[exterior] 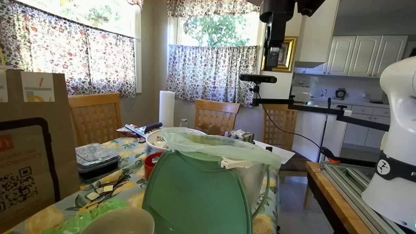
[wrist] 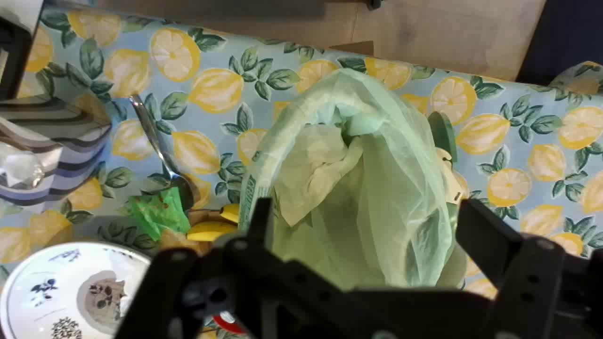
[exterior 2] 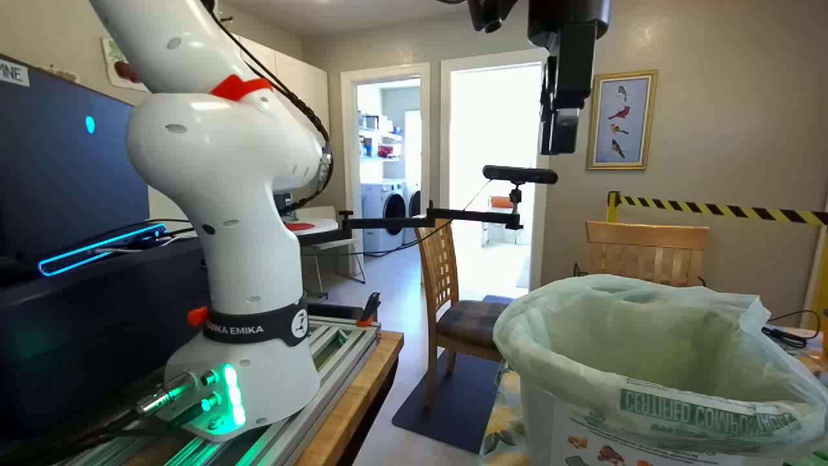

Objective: Rotate the white and green bin.

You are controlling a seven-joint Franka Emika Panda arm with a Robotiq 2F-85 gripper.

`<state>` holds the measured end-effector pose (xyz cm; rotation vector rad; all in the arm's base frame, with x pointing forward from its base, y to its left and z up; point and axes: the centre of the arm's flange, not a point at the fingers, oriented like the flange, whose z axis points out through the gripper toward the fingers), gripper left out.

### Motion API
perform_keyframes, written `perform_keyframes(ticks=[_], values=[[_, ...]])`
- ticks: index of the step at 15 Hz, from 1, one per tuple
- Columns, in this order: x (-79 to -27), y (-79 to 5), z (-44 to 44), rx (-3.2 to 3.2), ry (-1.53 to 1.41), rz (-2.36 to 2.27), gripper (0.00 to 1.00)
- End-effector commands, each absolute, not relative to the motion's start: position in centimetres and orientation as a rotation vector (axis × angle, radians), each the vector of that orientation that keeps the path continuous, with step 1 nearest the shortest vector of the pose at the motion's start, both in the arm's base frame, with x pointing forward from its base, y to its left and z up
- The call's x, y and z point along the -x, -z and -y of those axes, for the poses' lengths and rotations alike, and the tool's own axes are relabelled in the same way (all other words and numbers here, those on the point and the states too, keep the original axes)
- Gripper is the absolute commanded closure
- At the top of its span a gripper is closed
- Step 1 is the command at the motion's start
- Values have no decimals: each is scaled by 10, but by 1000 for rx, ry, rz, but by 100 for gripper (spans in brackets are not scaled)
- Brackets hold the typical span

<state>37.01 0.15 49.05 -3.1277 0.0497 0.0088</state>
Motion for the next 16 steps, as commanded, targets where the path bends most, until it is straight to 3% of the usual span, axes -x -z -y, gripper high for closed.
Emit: perform_keyframes(ticks=[1, 11, 16], values=[[-370, -490, -2, 3128, -9, -50, 0], [-370, -490, -2, 3128, -9, -50, 0], [-391, -458, 16, 3113, -287, -446, 0]])
